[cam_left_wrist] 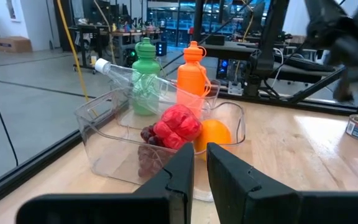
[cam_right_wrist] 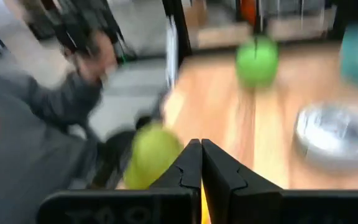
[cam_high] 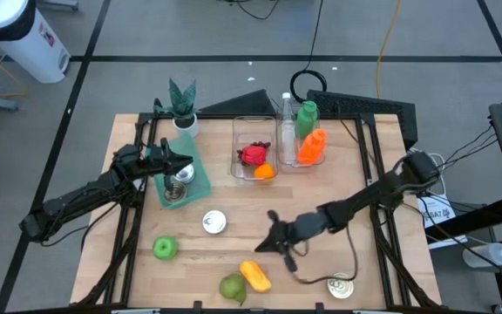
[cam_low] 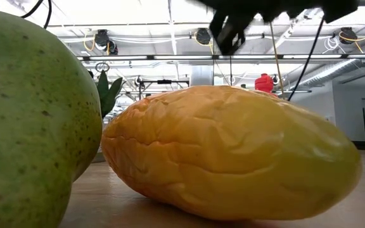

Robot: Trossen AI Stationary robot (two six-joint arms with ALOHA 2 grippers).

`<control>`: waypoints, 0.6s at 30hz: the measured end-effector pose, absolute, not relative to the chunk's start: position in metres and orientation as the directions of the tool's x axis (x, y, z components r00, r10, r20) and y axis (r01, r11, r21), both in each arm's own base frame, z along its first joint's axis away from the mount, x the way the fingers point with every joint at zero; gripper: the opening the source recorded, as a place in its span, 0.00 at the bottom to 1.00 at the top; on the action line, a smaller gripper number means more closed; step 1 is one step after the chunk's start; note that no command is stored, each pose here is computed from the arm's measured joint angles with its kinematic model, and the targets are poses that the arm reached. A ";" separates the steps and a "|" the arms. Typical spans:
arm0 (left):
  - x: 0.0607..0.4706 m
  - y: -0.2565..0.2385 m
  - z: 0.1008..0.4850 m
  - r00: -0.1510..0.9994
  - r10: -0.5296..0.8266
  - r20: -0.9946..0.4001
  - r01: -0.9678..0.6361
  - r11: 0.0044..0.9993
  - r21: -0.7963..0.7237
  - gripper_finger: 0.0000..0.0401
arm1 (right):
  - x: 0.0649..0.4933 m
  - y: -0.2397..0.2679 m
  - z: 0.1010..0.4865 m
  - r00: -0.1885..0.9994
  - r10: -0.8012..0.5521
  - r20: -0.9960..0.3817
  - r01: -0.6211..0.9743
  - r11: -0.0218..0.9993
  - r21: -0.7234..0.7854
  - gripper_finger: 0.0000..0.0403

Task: Pick & Place Food Item
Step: Put the mango into the left transparent bin

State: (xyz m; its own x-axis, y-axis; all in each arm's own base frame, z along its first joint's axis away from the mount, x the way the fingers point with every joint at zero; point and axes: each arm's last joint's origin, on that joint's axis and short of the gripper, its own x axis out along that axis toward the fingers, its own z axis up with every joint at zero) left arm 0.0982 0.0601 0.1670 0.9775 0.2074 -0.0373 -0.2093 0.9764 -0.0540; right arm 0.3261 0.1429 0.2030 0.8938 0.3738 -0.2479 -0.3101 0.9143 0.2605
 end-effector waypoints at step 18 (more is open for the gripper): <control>0.098 0.060 0.165 0.975 0.213 -0.060 -0.215 0.976 -0.035 0.13 | 0.362 0.178 0.188 0.686 0.579 -0.442 -0.248 0.756 0.606 0.00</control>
State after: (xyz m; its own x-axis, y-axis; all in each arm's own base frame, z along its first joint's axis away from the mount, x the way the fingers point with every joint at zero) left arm 0.0981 0.0602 0.1646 0.9753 0.2126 -0.0602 -0.2150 0.9760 -0.0353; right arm 0.3616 0.1782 0.1877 0.6856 0.5786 -0.4417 -0.2479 0.7561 0.6057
